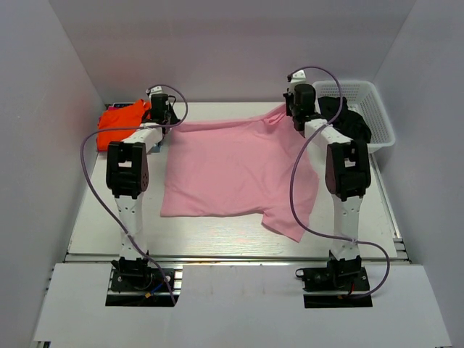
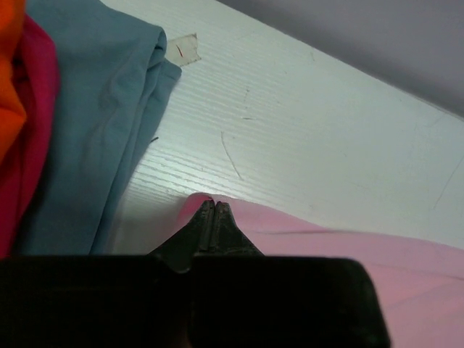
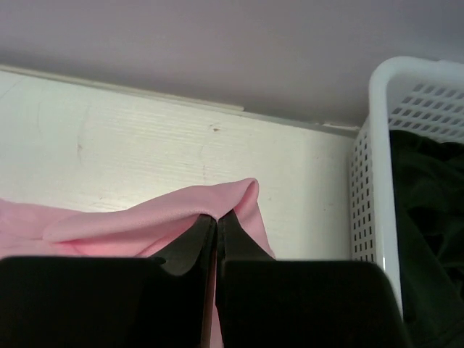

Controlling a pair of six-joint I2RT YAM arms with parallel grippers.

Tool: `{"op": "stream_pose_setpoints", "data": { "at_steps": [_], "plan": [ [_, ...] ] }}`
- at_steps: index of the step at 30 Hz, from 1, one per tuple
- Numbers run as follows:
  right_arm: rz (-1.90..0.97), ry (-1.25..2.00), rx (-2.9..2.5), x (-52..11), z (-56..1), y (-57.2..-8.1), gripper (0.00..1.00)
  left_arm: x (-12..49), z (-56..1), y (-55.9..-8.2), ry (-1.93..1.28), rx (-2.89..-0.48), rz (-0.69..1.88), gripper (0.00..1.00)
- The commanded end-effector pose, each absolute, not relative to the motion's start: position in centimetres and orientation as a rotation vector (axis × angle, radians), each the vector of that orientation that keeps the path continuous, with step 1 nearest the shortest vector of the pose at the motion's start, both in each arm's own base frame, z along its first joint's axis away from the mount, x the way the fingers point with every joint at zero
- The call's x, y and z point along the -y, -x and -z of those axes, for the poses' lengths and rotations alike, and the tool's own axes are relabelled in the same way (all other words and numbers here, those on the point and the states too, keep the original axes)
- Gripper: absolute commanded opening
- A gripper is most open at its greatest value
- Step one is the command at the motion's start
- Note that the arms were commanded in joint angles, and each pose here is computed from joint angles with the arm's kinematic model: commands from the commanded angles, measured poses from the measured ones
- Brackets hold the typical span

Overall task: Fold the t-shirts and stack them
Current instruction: Flatten out the tshirt, then fold the flattened tshirt in 1/3 of the way

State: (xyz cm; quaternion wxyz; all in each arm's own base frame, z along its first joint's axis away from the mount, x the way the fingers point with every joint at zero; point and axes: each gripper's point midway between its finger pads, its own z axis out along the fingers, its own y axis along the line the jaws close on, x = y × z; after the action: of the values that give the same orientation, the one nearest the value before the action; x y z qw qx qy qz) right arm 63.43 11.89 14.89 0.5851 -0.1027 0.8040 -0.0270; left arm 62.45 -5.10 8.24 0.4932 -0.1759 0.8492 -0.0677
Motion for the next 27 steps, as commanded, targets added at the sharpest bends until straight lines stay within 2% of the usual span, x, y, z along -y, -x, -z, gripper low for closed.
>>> {"op": "stream_pose_setpoints", "data": {
  "at_steps": [1,10,11,16,22,27],
  "plan": [
    [-0.057,0.255,-1.822,-13.1,-18.3,-63.3,0.0,5.9,-12.4,-63.2,0.371,-1.987,0.249,0.0],
    [-0.139,0.229,-1.971,-12.6,-17.4,-55.7,0.0,5.1,-13.8,-57.6,0.336,-2.009,0.209,0.0],
    [-0.154,0.211,-2.037,-12.5,-15.4,-54.3,0.0,5.5,-13.8,-56.3,0.317,-2.02,0.206,0.0],
    [-0.141,0.064,-2.069,-10.8,-16.2,-51.3,0.0,5.0,-12.8,-52.6,0.333,-2.067,0.164,0.0],
    [-0.185,0.065,-2.262,-10.8,-12.8,-45.7,0.0,4.1,-12.0,-50.0,0.352,-2.115,0.136,0.0],
    [-0.273,0.024,-2.283,-11.0,-13.3,-41.9,0.0,4.2,-12.6,-48.5,0.338,-2.126,0.123,0.0]
  ]
}}
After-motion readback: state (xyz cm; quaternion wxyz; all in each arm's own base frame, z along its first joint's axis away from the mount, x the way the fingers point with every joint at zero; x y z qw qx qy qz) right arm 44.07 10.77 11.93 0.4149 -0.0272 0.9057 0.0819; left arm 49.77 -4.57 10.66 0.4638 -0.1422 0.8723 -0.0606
